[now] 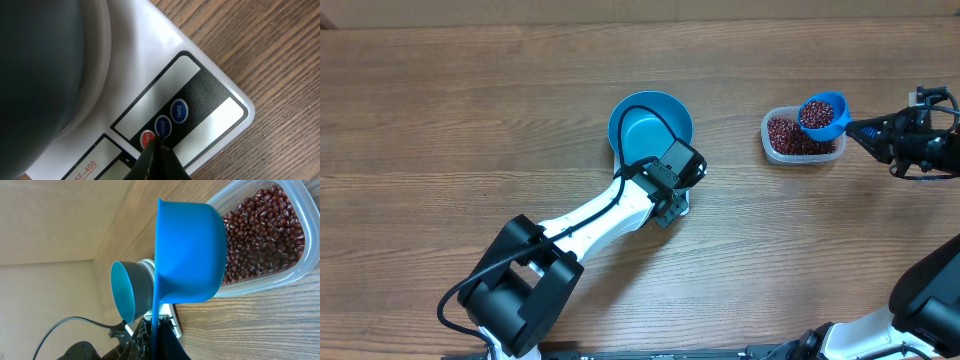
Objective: Scoop item into bowl and weigh 150g on scale
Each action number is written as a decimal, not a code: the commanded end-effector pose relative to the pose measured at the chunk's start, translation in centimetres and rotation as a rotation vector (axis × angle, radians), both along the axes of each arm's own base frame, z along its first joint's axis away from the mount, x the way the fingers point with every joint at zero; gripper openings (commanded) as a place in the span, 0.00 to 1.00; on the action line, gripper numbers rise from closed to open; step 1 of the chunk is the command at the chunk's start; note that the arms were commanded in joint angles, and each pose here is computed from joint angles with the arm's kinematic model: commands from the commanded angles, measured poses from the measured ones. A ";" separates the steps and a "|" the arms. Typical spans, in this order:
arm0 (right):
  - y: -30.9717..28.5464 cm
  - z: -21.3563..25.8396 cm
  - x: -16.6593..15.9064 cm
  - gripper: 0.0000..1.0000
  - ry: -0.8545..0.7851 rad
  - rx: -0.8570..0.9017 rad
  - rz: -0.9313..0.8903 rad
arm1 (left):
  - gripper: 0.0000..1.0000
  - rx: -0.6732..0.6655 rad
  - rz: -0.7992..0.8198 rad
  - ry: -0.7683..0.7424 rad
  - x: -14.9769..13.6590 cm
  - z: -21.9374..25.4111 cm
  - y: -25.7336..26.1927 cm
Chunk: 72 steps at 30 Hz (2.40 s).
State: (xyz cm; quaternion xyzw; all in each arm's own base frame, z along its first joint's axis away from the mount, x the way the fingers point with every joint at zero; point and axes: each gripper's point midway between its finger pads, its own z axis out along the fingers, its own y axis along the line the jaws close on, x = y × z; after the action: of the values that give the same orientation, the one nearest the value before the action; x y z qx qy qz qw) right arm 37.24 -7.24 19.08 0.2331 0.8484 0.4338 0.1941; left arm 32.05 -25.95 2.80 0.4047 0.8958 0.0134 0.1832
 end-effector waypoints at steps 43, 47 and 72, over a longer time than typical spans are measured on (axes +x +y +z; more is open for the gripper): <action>0.1 0.1 0.2 0.04 -0.016 0.006 0.010 | 0.04 0.034 -0.018 -0.027 0.9 -0.6 0.2; 0.1 0.1 0.2 0.04 -0.016 0.005 0.010 | 0.04 0.033 -0.016 -0.027 1.0 -0.6 0.3; 0.1 0.1 0.2 0.04 -0.015 0.007 0.010 | 0.04 0.022 -0.005 -0.035 1.5 -0.7 0.6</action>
State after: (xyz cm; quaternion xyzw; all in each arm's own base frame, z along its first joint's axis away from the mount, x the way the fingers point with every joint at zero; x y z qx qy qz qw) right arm 37.22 -7.24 19.07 0.2333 0.8486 0.4336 0.1936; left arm 33.61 -25.47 2.55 0.4012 0.8937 0.0243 0.1996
